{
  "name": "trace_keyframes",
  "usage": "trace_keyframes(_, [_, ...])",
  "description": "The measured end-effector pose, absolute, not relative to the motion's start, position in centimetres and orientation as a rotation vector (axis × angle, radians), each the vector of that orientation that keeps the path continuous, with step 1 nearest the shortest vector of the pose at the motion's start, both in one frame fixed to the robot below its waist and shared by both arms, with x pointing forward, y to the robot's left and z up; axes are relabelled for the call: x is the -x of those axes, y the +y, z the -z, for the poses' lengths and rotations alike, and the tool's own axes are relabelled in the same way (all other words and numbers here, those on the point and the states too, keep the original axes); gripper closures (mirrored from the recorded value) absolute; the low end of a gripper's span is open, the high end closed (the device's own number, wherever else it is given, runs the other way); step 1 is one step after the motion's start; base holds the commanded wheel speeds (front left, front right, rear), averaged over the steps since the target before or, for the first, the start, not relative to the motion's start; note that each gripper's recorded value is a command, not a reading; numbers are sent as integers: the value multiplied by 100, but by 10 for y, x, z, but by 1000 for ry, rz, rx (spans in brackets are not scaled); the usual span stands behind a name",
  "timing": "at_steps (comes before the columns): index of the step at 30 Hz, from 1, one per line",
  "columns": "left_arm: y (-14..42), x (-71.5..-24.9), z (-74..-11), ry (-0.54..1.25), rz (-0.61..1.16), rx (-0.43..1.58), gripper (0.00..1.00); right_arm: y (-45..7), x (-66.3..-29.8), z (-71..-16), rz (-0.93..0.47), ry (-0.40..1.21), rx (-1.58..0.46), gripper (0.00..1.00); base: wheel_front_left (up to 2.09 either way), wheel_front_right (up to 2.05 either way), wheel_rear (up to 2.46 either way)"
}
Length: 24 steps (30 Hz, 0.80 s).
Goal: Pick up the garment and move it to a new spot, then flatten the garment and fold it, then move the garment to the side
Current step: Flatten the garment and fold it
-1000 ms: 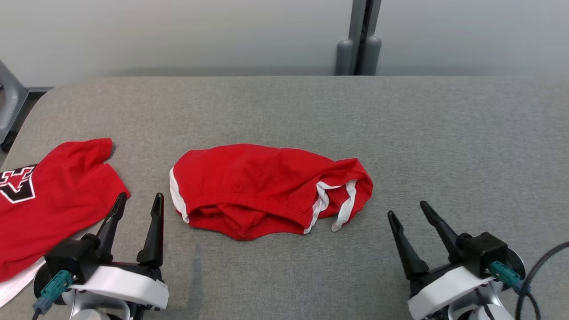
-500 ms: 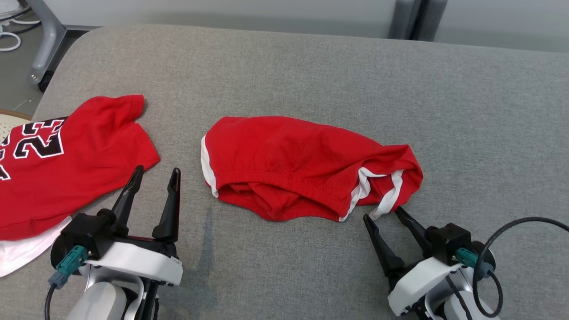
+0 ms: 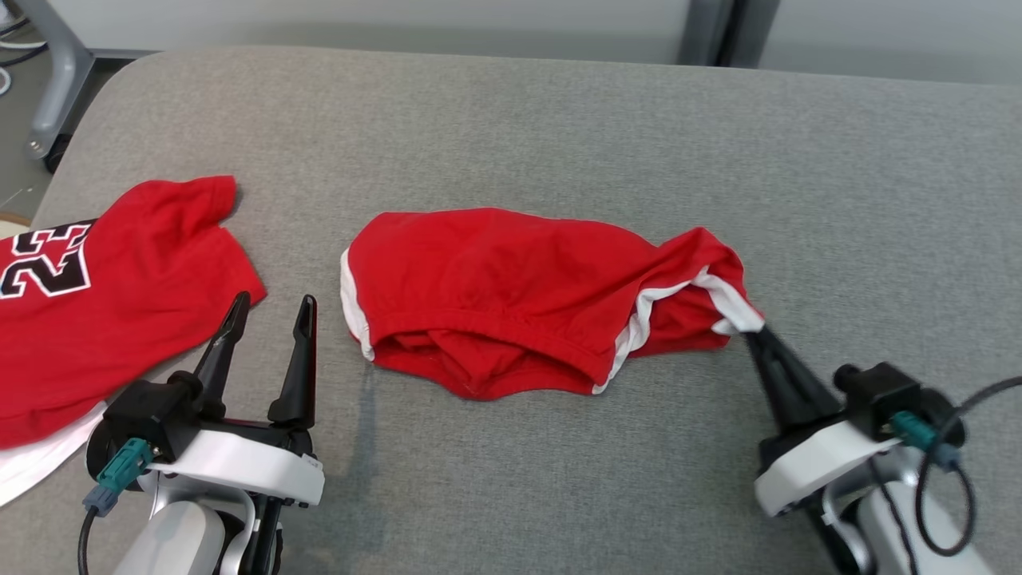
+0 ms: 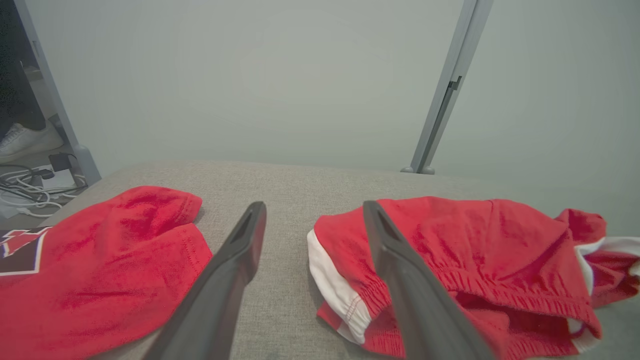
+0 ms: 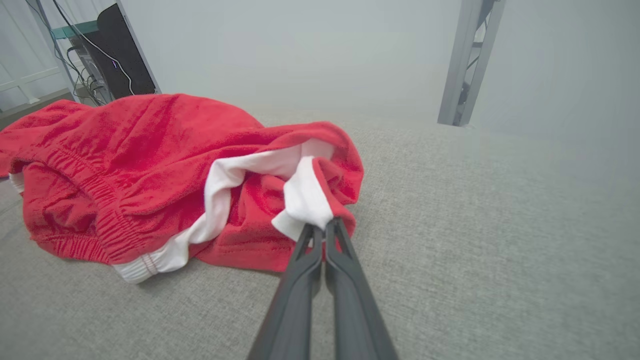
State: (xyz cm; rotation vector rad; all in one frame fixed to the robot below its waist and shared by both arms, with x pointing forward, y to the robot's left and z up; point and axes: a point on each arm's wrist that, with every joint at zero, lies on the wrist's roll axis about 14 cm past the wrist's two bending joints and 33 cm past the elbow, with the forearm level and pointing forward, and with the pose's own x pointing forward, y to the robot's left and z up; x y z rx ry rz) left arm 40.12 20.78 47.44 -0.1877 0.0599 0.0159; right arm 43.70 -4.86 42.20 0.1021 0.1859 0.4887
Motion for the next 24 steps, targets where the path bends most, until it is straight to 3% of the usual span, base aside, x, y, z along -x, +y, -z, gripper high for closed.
trace_keyframes(13, [185,-414,-480,42,62,188,0,-159,-464,-498,-234,-32,77,100,0,0,0])
trace_keyframes(24, [174,-418,-472,66,95,193,0,-170,-416,-408,-148,243,-19,100,0,0,0])
